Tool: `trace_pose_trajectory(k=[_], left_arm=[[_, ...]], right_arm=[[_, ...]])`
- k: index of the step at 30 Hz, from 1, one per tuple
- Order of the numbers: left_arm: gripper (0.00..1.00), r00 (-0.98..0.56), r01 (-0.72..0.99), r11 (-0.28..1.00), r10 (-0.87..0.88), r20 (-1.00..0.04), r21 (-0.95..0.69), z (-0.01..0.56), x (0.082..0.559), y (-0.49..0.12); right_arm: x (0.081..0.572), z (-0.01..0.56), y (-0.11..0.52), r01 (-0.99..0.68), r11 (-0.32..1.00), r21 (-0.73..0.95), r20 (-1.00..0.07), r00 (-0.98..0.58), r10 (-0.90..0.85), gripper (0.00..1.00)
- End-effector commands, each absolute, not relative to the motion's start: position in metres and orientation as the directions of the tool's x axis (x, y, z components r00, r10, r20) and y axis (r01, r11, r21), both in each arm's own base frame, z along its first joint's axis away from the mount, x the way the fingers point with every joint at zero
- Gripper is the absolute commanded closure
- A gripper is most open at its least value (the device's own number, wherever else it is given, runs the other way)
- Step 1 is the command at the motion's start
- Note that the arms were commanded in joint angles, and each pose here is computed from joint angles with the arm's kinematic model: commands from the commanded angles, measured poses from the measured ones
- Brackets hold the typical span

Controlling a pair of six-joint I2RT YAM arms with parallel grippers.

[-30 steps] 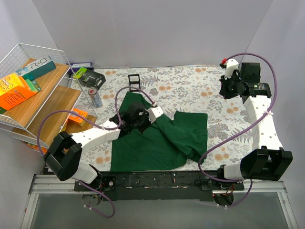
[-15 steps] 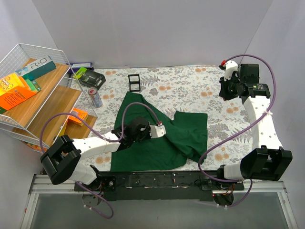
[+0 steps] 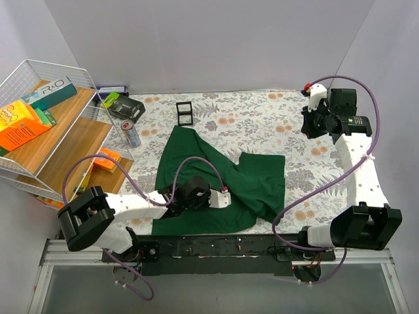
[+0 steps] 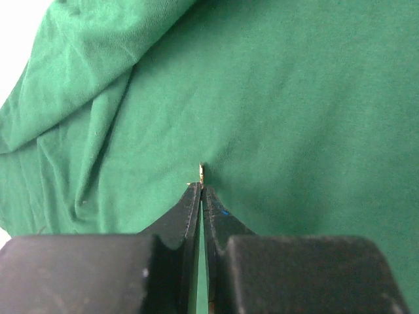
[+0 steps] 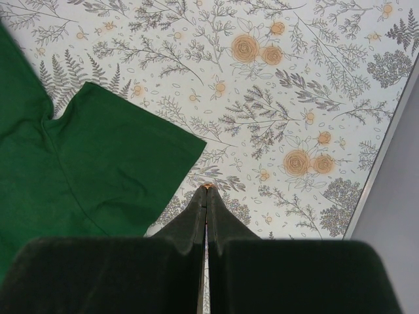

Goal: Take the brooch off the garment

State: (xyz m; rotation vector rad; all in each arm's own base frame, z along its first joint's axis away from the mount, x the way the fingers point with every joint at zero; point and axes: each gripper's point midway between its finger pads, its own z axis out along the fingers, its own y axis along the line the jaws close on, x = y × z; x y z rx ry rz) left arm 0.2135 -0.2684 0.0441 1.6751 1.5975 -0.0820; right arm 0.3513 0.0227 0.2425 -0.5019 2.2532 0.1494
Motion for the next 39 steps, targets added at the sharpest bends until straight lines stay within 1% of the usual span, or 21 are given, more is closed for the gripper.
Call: trace_pose_trajectory(k=[1,2,3,4,5,7,9,12,13,16,18,20,21,24,25,27,29,30,31,33,39], left_arm=[[1.00,0.229,0.889,0.057,0.803,-0.550,0.454,0.040,0.199,-0.271],[0.98,0.224,0.899,0.046,0.807,-0.547,0.436,0.037,0.194,-0.269],[0.85,0.223,0.904,0.041,0.802,-0.554,0.425,0.039,0.191,-0.270],[0.79,0.229,0.921,0.017,0.786,-0.574,0.390,0.040,0.183,-0.274],[0.76,0.220,0.931,0.003,0.794,-0.568,0.365,0.037,0.177,-0.271],[0.70,0.179,0.949,0.031,0.768,-0.614,0.315,0.047,0.171,-0.279],[0.67,0.127,0.965,0.055,0.754,-0.644,0.255,0.056,0.164,-0.283],[0.56,0.046,0.974,0.135,0.670,-0.741,0.183,0.099,0.171,-0.297],[0.49,0.053,0.970,0.155,0.615,-0.787,0.186,0.128,0.177,-0.305],[0.42,0.028,0.967,0.206,0.509,-0.861,0.153,0.174,0.188,-0.308],[0.36,0.010,0.946,0.287,0.439,-0.899,0.150,0.208,0.206,-0.305],[0.34,-0.024,0.926,0.354,0.403,-0.915,0.132,0.228,0.224,-0.300],[0.33,-0.091,0.886,0.453,0.379,-0.921,0.099,0.232,0.247,-0.287],[0.29,-0.237,0.769,0.639,0.323,-0.916,0.027,0.244,0.302,-0.262],[0.29,-0.287,0.738,0.675,0.289,-0.913,-0.018,0.249,0.313,-0.258],[0.28,-0.364,0.672,0.738,0.263,-0.893,-0.056,0.253,0.343,-0.246],[0.27,-0.430,0.622,0.775,0.222,-0.875,-0.109,0.252,0.358,-0.239],[0.25,-0.420,0.591,0.797,0.169,-0.892,-0.127,0.273,0.374,-0.233],[0.23,-0.441,0.579,0.800,0.144,-0.886,-0.158,0.273,0.382,-0.231],[0.17,-0.447,0.524,0.823,0.049,-0.893,-0.218,0.291,0.397,-0.220],[0.16,-0.410,0.478,0.827,-0.088,-0.908,-0.296,0.332,0.420,-0.202]], right_arm=[[0.348,0.258,0.023,-0.401,0.913,-0.077,-0.765,-0.563,-0.312,0.99],[0.348,0.260,0.024,-0.399,0.914,-0.078,-0.769,-0.559,-0.310,0.99],[0.348,0.260,0.024,-0.399,0.914,-0.076,-0.770,-0.558,-0.308,0.99],[0.346,0.260,0.025,-0.401,0.913,-0.076,-0.770,-0.559,-0.309,0.99],[0.346,0.260,0.024,-0.399,0.914,-0.077,-0.769,-0.560,-0.309,0.99],[0.344,0.261,0.024,-0.403,0.912,-0.079,-0.766,-0.561,-0.314,0.99],[0.344,0.264,0.026,-0.408,0.909,-0.085,-0.768,-0.555,-0.321,0.99],[0.345,0.268,0.034,-0.446,0.891,-0.086,-0.773,-0.534,-0.342,0.99],[0.345,0.268,0.040,-0.472,0.877,-0.091,-0.773,-0.522,-0.360,0.99],[0.344,0.268,0.069,-0.585,0.805,-0.098,-0.773,-0.465,-0.431,0.99],[0.340,0.266,0.088,-0.667,0.739,-0.092,-0.770,-0.423,-0.478,0.99],[0.334,0.257,0.116,-0.758,0.648,-0.074,-0.762,-0.376,-0.527,0.99],[0.331,0.250,0.125,-0.796,0.599,-0.086,-0.752,-0.343,-0.563,0.99],[0.312,0.234,0.169,-0.903,0.423,-0.075,-0.729,-0.240,-0.641,0.99],[0.301,0.225,0.188,-0.938,0.339,-0.073,-0.713,-0.189,-0.675,0.99],[0.289,0.217,0.208,-0.965,0.260,-0.043,-0.716,-0.151,-0.682,0.99],[0.272,0.202,0.231,-0.988,0.155,-0.007,-0.693,-0.107,-0.713,0.99],[0.266,0.200,0.239,-0.993,0.116,0.005,-0.686,-0.088,-0.723,0.99],[0.258,0.191,0.251,-0.997,0.072,0.040,-0.670,-0.080,-0.738,0.99],[0.250,0.186,0.262,-0.996,0.042,0.078,-0.671,-0.084,-0.736,0.99],[0.220,0.155,0.294,-0.991,-0.039,0.127,-0.619,-0.049,-0.784,0.99]])
